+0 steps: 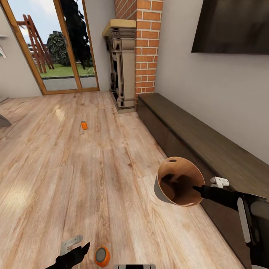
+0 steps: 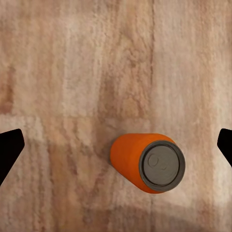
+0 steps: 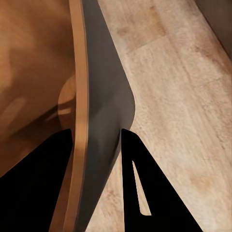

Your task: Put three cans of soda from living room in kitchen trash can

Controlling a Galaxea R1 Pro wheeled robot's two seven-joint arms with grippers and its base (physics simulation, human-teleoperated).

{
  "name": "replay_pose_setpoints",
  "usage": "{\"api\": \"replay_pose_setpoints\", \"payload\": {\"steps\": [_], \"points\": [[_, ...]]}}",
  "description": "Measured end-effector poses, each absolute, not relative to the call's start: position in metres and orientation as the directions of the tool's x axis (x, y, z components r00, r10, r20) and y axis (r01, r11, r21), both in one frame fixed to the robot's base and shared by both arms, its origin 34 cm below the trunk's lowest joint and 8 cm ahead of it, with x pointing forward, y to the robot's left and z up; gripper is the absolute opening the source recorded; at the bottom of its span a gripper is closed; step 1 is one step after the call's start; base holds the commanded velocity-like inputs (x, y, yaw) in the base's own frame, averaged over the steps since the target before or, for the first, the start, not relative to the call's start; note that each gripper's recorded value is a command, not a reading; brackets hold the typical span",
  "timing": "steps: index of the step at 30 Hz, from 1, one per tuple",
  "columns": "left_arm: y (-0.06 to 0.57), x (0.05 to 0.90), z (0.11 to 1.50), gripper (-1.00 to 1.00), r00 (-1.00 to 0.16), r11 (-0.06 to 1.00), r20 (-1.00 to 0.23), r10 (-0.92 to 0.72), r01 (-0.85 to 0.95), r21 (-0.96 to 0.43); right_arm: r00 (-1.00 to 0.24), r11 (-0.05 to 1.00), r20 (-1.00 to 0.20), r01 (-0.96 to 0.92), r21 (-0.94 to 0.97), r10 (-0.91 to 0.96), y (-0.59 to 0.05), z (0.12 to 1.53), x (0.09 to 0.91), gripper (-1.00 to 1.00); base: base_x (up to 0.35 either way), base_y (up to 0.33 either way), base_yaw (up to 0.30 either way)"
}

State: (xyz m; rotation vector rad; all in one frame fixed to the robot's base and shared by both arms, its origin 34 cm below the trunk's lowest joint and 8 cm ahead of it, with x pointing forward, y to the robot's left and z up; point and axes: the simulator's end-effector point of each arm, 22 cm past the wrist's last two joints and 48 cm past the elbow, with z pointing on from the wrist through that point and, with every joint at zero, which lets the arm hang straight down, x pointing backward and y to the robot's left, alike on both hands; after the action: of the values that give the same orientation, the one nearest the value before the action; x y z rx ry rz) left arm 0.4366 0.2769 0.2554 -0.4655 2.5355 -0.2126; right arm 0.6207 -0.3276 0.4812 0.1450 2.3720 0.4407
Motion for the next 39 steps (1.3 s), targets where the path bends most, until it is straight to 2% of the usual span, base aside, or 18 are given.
{"api": "replay_pose_setpoints", "payload": {"steps": [10,21,39], "points": [[0.2771,0.4368,0.2556,1.00,-0.790,0.928,-0.490,-0.369,-0.283,-0.244,-0.742,0.936,-0.632,-0.018,0.352,0.223,-0.3282,0.4814,0.6207,-1.00,0.000,0.000,0.009],[0.2772,0.4369,0.2556,1.00,-0.790,0.928,-0.490,-0.369,-0.283,-0.244,-0.742,0.935,-0.631,-0.017,0.354,0.226,-0.3284,0.4816,0.6207,-1.00,0.000,0.000,0.145],[0.2774,0.4369,0.2556,1.00,-0.790,0.928,-0.490,-0.369,-0.283,-0.243,-0.742,0.936,-0.632,-0.017,0.352,0.225,-0.3287,0.4815,0.6207,-1.00,0.000,0.000,-0.001]]}}
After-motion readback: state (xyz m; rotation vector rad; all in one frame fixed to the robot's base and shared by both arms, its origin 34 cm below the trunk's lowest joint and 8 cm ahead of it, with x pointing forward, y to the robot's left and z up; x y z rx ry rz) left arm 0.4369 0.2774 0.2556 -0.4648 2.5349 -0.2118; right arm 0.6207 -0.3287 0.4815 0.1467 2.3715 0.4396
